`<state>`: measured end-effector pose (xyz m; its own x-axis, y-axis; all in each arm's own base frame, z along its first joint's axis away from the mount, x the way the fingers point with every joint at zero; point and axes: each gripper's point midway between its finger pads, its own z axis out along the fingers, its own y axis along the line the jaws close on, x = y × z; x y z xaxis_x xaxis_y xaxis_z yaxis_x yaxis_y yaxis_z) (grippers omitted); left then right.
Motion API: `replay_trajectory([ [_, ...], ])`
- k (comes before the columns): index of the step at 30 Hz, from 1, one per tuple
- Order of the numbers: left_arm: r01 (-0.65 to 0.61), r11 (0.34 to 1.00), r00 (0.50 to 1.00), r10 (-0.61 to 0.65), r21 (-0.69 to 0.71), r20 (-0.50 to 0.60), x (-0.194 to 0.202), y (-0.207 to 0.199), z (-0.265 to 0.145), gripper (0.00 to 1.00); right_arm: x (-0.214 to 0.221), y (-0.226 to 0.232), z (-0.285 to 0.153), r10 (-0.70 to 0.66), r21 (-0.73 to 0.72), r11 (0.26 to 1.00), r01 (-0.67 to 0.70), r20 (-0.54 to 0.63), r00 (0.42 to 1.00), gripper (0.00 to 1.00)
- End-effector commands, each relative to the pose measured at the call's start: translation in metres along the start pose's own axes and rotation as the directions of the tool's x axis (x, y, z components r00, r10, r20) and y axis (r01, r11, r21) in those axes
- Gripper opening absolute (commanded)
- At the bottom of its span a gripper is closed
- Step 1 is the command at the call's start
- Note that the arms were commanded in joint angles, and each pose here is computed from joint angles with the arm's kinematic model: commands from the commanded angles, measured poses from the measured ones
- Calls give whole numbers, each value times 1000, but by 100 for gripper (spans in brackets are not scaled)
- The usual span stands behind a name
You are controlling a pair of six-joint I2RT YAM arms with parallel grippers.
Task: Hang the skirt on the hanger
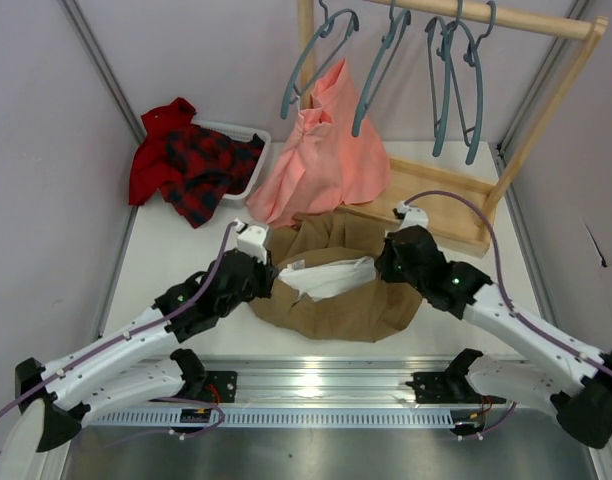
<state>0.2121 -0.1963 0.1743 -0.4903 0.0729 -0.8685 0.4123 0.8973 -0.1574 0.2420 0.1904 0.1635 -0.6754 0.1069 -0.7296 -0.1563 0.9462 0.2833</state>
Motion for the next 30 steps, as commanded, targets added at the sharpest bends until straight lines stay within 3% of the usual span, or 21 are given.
replay_trajectory([
  [1, 52, 998, 986, -48, -19, 162, -79, -6, -22, 20, -68, 23, -52, 133, -147, 984, -98, 256, 957, 0],
  [2, 69, 998, 974, -69, 6, 217, -112, -13, -37, 20, -73, 21, -60, 160, -153, 981, -120, 290, 943, 0],
  [5, 26, 999, 983, -22, -22, 183, -125, -13, -43, 18, -69, 0, -77, 240, -126, 970, -209, 339, 910, 0],
  [9, -74, 997, 989, 71, 16, 131, -110, -19, -36, 17, -42, -11, -72, 300, -136, 953, -271, 297, 906, 0],
  [14, -110, 933, 993, 90, 343, 72, -101, -90, -48, 17, -6, -19, -45, 320, -64, 947, -314, 197, 927, 0],
  [17, -120, 885, 992, 94, 449, 80, -87, -123, -50, 23, -2, -19, -37, 292, -27, 956, -291, 168, 942, 0],
  [20, -93, 888, 993, 114, 450, -20, -47, -134, -33, 29, -3, -20, -34, 260, -2, 965, -263, 166, 951, 0],
  [23, -47, 934, 984, 103, 354, -142, -13, -128, -14, 43, -7, -29, -37, 244, 47, 965, -257, 183, 952, 0],
  [30, 89, 981, 933, -22, 170, -360, 41, -129, -6, 60, -6, -51, -25, 163, 152, 971, -186, 155, 974, 0],
])
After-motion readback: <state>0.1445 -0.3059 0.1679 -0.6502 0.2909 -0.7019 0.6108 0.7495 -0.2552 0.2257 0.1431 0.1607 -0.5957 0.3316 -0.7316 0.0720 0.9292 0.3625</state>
